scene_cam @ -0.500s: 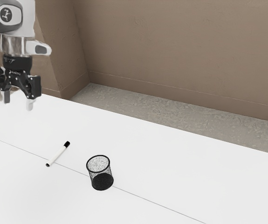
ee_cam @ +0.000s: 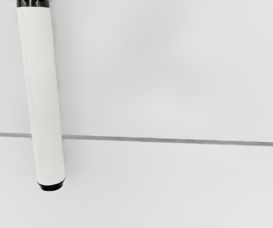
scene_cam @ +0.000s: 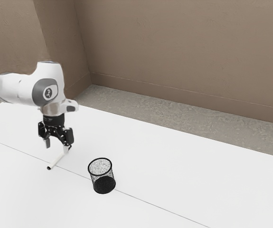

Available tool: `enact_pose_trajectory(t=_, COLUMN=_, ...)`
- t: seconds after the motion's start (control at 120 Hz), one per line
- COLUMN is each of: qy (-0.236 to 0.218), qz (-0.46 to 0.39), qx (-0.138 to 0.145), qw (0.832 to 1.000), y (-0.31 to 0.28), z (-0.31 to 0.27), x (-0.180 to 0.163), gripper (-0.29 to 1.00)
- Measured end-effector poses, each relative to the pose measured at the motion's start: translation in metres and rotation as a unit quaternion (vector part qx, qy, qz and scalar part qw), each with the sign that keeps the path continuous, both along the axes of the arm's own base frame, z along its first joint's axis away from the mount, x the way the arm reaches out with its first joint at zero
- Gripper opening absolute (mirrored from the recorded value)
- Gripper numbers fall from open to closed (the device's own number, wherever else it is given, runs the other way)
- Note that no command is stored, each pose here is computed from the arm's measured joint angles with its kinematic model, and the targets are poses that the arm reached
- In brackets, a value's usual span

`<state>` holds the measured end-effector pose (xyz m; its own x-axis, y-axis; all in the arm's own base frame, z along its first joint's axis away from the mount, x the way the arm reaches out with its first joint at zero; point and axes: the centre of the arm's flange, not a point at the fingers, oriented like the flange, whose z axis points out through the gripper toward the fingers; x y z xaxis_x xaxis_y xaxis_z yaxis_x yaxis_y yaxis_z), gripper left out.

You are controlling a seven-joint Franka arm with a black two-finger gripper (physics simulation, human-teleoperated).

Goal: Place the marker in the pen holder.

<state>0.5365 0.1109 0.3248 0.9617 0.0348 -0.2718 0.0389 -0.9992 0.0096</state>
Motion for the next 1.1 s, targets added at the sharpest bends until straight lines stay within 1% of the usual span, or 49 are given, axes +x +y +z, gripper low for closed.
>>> enact_pose_trajectory(t=0.108, qy=-0.039, qz=-0.028, qx=-0.004, qw=0.999, y=0.003, z=-0.028, x=0.009, gripper=0.68)
enact_pose_trajectory(t=0.2, qy=-0.077, qz=-0.055, qx=-0.002, qw=0.995, y=0.007, z=-0.031, x=0.019, gripper=0.68)
enact_pose_trajectory(t=0.3, qy=-0.101, qz=-0.075, qx=0.000, qw=0.992, y=0.017, z=-0.034, x=0.025, gripper=0.68)
enact_pose_trajectory(t=0.408, qy=-0.109, qz=-0.096, qx=-0.003, qw=0.989, y=0.022, z=-0.048, x=0.028, gripper=0.68)
enact_pose_trajectory(t=0.617, qy=-0.120, qz=-0.101, qx=-0.012, qw=0.988, y=0.043, z=-0.068, x=0.034, gripper=0.68)
enact_pose_trajectory(t=0.75, qy=-0.128, qz=-0.112, qx=-0.013, qw=0.985, y=0.051, z=-0.078, x=0.049, gripper=0.68)
enact_pose_trajectory(t=0.875, qy=-0.131, qz=-0.114, qx=-0.015, qw=0.985, y=0.061, z=-0.084, x=0.051, gripper=0.68)
enact_pose_trajectory(t=1.0, qy=-0.135, qz=-0.121, qx=-0.017, qw=0.983, y=0.062, z=-0.081, x=0.052, gripper=0.63)
enact_pose_trajectory(t=1.1, qy=-0.138, qz=-0.127, qx=-0.019, qw=0.982, y=0.061, z=-0.080, x=0.052, gripper=0.49)
